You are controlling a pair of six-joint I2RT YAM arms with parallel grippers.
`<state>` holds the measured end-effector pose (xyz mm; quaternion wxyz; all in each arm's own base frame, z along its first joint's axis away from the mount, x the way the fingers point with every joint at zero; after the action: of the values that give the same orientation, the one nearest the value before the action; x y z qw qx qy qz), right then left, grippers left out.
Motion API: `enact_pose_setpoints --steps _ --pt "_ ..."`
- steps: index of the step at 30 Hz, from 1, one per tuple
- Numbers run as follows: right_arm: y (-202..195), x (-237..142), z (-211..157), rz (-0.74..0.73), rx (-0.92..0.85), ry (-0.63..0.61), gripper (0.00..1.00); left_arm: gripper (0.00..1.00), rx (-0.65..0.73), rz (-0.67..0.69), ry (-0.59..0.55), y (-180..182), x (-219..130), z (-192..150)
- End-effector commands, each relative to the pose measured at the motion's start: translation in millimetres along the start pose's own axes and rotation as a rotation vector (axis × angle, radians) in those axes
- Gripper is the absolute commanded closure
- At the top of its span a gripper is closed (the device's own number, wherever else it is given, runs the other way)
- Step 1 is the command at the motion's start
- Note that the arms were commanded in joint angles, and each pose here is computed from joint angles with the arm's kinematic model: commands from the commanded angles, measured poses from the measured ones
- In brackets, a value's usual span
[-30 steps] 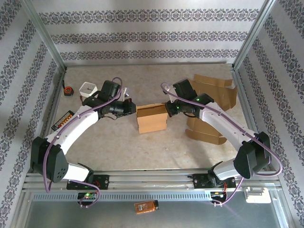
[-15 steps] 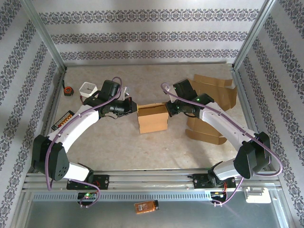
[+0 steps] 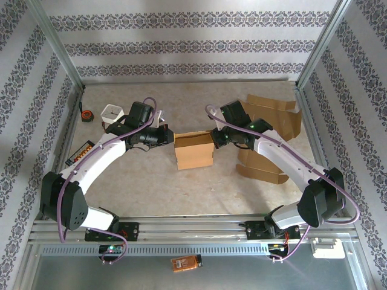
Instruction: Fold the paper box
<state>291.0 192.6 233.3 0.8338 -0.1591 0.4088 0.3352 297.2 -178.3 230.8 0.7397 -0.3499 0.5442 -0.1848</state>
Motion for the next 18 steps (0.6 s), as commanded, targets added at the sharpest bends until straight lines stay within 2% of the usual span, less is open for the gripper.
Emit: enact_pose_setpoints --steps 1,13,18 --pt "14 -5 5 0.117 0.056 0.004 0.95 0.94 -0.087 0.17 0.136 43 20 -27" --pt "15 -14 14 0.211 0.213 0.014 0.95 0.95 0.006 0.123 0.142 29 18 -30" --pt "10 -16 17 0.217 0.271 0.025 0.98 0.95 0.059 0.163 0.139 30 19 -33"
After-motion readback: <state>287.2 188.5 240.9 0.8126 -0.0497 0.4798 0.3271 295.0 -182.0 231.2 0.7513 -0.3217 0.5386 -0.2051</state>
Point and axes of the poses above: each hand's point on the last joint's axis, 136 mm out from that joint toward the fingers, its own x axis out along the fingers, its own y axis along the line the jaws close on, z = x × y, the point moved 6 cm from there along -x, back along the fingers, and after that the axes turned 14 degrees about -x, right-handed, at the moved point
